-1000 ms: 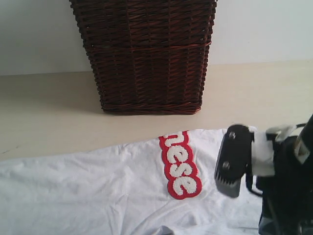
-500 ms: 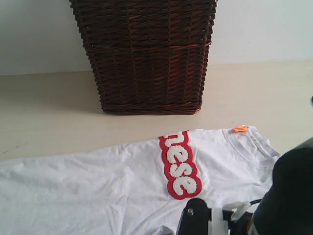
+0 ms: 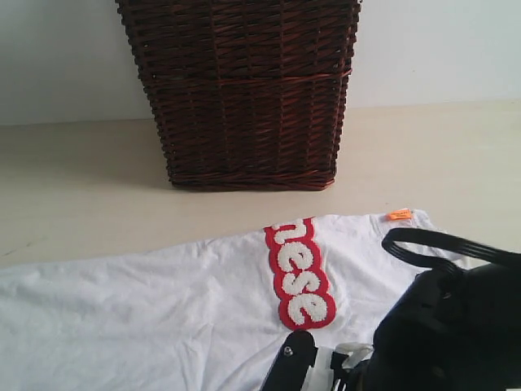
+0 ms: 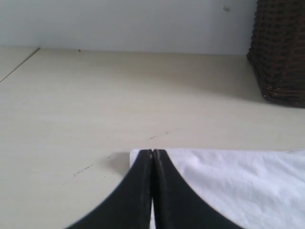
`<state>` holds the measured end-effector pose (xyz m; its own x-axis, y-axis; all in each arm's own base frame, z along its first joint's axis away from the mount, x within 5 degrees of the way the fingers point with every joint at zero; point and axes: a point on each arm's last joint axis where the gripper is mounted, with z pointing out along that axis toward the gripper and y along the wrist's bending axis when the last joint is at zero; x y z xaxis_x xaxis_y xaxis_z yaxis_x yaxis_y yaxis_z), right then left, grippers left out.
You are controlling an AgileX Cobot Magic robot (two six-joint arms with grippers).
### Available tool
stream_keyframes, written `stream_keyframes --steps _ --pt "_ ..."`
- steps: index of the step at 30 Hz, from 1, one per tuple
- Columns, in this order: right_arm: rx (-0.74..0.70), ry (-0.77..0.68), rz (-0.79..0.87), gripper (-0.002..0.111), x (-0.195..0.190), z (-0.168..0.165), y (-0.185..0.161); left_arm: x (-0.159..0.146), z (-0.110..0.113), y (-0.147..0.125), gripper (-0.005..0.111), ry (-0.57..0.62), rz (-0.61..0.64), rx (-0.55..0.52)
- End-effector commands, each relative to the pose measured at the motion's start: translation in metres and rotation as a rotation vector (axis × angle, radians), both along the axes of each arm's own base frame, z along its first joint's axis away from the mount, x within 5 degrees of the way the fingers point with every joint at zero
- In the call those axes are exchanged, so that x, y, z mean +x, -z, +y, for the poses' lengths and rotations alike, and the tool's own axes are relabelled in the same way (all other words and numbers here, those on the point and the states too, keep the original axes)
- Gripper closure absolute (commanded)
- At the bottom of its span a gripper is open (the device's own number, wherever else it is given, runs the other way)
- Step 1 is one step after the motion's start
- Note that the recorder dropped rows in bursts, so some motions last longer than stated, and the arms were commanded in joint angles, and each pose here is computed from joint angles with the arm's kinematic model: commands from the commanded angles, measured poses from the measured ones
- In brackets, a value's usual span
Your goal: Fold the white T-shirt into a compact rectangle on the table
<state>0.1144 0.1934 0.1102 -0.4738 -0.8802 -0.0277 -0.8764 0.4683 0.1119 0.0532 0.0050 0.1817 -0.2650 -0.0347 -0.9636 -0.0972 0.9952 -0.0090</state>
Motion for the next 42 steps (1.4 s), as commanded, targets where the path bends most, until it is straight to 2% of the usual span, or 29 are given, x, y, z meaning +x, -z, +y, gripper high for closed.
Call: stream_keyframes --steps 1,3,7,9,16,23,28,35,42 --pt "-0.097 0.042 0.04 0.094 -0.003 -0.008 0.021 0.0 0.0 0.0 0.107 0.0 -0.006 0.0" --pt "-0.149 0.023 0.088 0.108 -0.003 -0.007 0.015 0.0 0.0 0.0 0.107 0.0 -0.006 0.0" --pt "-0.255 -0.031 0.171 0.108 0.001 0.0 -0.005 0.0 0.0 0.0 0.107 0.0 -0.006 0.0" --pt "-0.307 -0.094 0.156 0.108 0.008 0.004 -0.02 0.0 0.0 0.0 0.107 0.0 -0.006 0.0" --pt "-0.374 -0.185 -0.087 0.108 0.045 0.019 -0.075 0.0 0.0 0.0 0.107 0.0 -0.006 0.0" --pt "-0.332 -0.317 -0.341 0.108 0.072 0.031 -0.083 0.0 0.0 0.0 0.107 0.0 -0.006 0.0" --pt "-0.345 -0.364 -0.469 0.097 0.087 0.04 -0.072 0.0 0.0 0.0 0.107 0.0 -0.006 0.0" --pt "-0.427 -0.344 -0.589 0.065 0.104 0.045 -0.048 0.0 0.0 0.0 0.107 0.0 -0.006 0.0" --pt "-0.474 -0.333 -0.64 0.061 0.109 0.043 -0.049 0.0 0.0 0.0 0.107 0.0 -0.006 0.0"
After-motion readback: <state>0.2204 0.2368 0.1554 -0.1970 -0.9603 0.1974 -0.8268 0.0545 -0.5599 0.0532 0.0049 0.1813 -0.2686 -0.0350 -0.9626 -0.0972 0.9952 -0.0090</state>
